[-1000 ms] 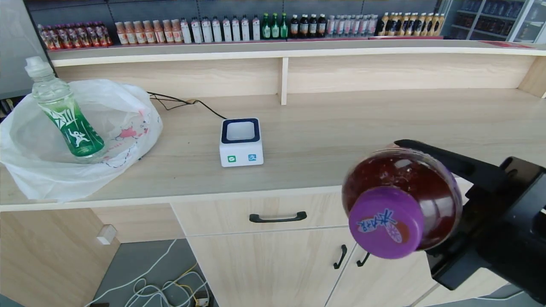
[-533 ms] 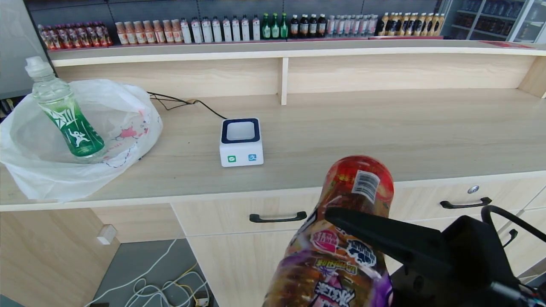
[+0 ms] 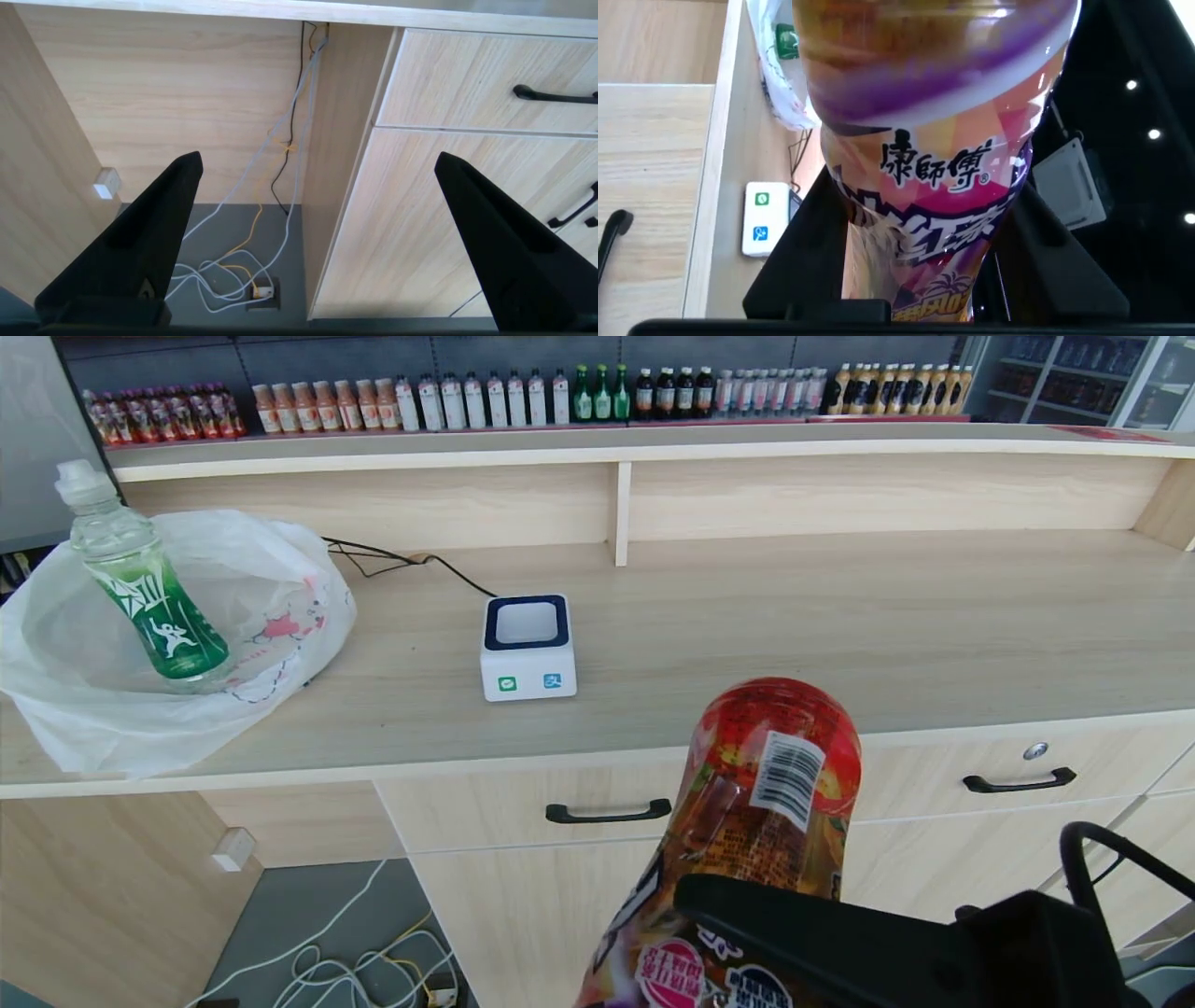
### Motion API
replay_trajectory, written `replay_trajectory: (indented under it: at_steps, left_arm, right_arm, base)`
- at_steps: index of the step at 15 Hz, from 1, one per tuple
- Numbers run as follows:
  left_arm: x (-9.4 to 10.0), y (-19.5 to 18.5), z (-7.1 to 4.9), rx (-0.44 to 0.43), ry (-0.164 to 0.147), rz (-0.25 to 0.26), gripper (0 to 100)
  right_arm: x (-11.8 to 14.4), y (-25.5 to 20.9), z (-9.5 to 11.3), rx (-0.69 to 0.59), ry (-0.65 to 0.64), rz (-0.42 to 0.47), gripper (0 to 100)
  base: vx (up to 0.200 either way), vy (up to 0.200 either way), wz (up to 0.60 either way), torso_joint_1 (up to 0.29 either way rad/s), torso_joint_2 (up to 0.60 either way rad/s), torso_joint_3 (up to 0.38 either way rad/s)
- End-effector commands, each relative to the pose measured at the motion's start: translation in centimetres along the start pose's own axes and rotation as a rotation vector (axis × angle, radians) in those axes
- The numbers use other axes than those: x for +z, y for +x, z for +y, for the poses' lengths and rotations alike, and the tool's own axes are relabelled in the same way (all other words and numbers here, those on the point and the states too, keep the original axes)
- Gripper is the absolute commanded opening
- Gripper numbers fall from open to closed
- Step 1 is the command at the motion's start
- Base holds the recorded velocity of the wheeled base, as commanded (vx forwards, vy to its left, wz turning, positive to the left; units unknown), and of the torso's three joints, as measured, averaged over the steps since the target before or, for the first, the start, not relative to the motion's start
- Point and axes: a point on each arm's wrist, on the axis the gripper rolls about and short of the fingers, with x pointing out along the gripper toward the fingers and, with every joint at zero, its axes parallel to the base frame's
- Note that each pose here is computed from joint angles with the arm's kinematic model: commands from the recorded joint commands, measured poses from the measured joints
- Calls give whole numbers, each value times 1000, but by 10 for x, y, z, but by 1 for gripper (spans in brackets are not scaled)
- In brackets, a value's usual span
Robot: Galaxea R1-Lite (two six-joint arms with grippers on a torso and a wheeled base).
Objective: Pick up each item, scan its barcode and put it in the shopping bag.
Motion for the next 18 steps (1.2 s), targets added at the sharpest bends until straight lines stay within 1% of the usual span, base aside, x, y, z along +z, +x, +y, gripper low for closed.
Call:
replay_trajectory:
  at_steps: [1, 18]
  left_arm:
    - [0, 0, 0, 0, 0, 0, 100]
    - [0, 0, 0, 0, 0, 0, 100]
  right_arm:
    - [1, 1, -1, -6, -1, -4, 0]
    - [1, 2, -1, -7, 7, -1, 0]
  base:
    - [0, 0, 0, 0, 0, 0]
    - [0, 0, 0, 0, 0, 0]
